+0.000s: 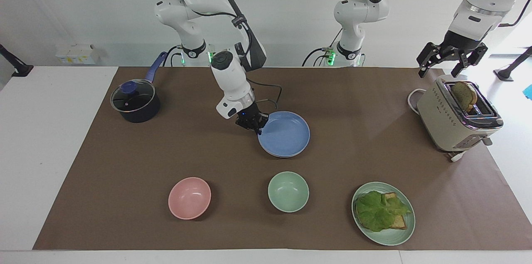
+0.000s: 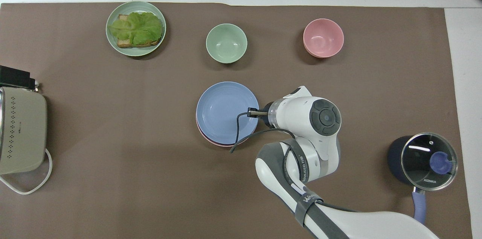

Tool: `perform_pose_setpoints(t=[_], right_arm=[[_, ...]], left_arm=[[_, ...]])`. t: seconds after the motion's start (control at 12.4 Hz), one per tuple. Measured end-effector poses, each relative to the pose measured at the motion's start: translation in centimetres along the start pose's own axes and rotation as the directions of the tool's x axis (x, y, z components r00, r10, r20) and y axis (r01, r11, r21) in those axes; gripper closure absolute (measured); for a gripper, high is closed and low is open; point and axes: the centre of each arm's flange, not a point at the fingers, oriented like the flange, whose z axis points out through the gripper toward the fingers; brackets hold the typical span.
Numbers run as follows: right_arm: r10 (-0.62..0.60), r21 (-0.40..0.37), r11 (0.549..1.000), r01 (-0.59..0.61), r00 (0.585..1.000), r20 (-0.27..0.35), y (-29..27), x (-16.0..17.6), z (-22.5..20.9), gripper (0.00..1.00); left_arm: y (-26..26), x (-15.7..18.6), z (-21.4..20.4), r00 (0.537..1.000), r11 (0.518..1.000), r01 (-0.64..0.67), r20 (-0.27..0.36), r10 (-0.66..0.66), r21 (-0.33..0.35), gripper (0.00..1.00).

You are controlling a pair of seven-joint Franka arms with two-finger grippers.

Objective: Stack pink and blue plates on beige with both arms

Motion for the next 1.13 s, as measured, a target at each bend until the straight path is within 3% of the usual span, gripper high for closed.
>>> perform_pose_setpoints(t=[0.4, 0.56, 0.72, 0.97, 1.13], right_arm=[[0.003, -0.012, 1.0, -0.002, 0.999, 0.033, 0.1, -0.3, 0.3, 0.96], [0.002, -0.012, 1.0, -0.002, 0.999, 0.035, 0.1, -0.4, 0.3, 0.9], [0.003, -0.006, 1.0, -0.003, 1.0, 0.027, -0.2, -0.1, 0.0, 0.73], [0.023, 0.005, 1.0, -0.023, 1.0, 0.014, -0.5, 1.1, -1.6, 0.33], [0.041, -0.003, 0.999, -0.041, 0.999, 0.004, 1.0, 2.7, -4.9, 0.09]], left_arm=[[0.0, 0.0, 0.0, 1.0, 1.0, 0.0, 0.0, 0.0, 0.0, 0.0], [0.0, 0.0, 0.0, 1.0, 1.0, 0.0, 0.0, 0.0, 0.0, 0.0], [0.0, 0.0, 0.0, 1.0, 1.0, 0.0, 0.0, 0.0, 0.0, 0.0], [0.0, 0.0, 0.0, 1.0, 1.0, 0.0, 0.0, 0.0, 0.0, 0.0], [0.0, 0.0, 0.0, 1.0, 1.0, 0.0, 0.0, 0.0, 0.0, 0.0]])
